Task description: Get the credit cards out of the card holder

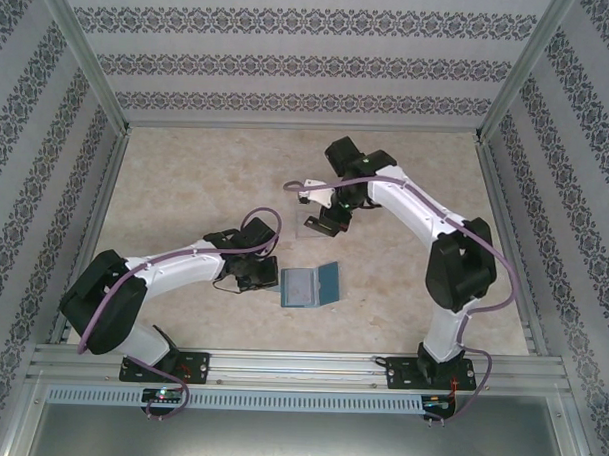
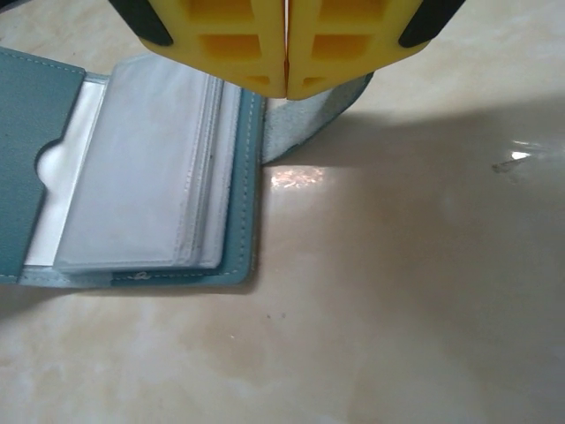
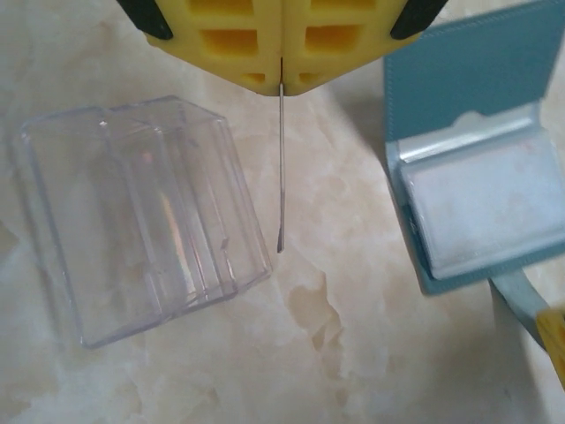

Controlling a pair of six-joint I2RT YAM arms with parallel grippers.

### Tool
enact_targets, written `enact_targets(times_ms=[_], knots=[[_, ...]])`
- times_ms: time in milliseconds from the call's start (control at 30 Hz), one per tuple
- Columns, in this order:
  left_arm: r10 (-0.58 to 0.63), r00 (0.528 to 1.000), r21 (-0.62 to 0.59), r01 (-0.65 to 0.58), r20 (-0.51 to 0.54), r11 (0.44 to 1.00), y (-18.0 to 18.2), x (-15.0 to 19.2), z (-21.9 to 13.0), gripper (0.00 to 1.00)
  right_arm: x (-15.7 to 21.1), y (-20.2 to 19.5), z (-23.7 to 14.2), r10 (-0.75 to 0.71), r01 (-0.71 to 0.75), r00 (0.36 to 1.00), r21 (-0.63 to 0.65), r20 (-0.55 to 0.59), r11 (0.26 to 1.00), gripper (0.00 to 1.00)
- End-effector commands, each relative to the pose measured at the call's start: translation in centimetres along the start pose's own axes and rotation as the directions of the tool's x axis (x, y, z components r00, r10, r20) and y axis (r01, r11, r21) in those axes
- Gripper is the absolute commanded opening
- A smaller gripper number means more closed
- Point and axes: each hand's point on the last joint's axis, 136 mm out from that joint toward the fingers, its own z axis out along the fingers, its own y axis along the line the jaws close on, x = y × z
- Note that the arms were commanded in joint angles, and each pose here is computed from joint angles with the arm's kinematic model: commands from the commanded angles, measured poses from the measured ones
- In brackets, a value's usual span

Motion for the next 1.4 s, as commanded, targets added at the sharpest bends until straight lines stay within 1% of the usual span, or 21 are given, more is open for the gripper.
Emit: enact_targets(times_ms=[0,167,533,900,1133,1367], knots=[[-0.033,0.999,-0.023,0.034,0.009,0.999,1.0,-0.1,-0.6,0.08,1.2,-0.3,-0.1,-0.14,0.137,0.985,-0.045,-0.098,0.99,0.0],[-0.043,0.999,-0.024,0.043,0.009,0.999,1.2,-0.3,-0.6,0.07,0.8,-1.4,0.5,-0.204,0.196,0.969,-0.07,-0.141,0.978,0.0],[-0.057,0.998,-0.03,0.058,0.019,0.998,1.7,-0.8,-1.0,0.07,-1.0,-3.0,1.8,-0.28,0.261,0.943,-0.119,-0.18,0.958,0.0],[-0.081,0.996,-0.032,0.082,0.033,0.996,2.4,-0.9,-1.5,0.07,-1.1,-3.1,4.3,-0.291,0.257,0.94,-0.189,-0.177,0.948,0.0],[-0.085,0.996,-0.032,0.087,0.04,0.996,2.7,-0.9,-1.8,0.07,-0.2,-2.0,5.5,-0.273,0.22,0.943,-0.259,-0.189,0.94,0.0],[-0.085,0.996,-0.03,0.086,0.038,0.996,2.7,-0.8,-1.8,0.07,0.0,-0.9,6.5,-0.25,0.187,0.949,-0.297,-0.192,0.936,0.0]])
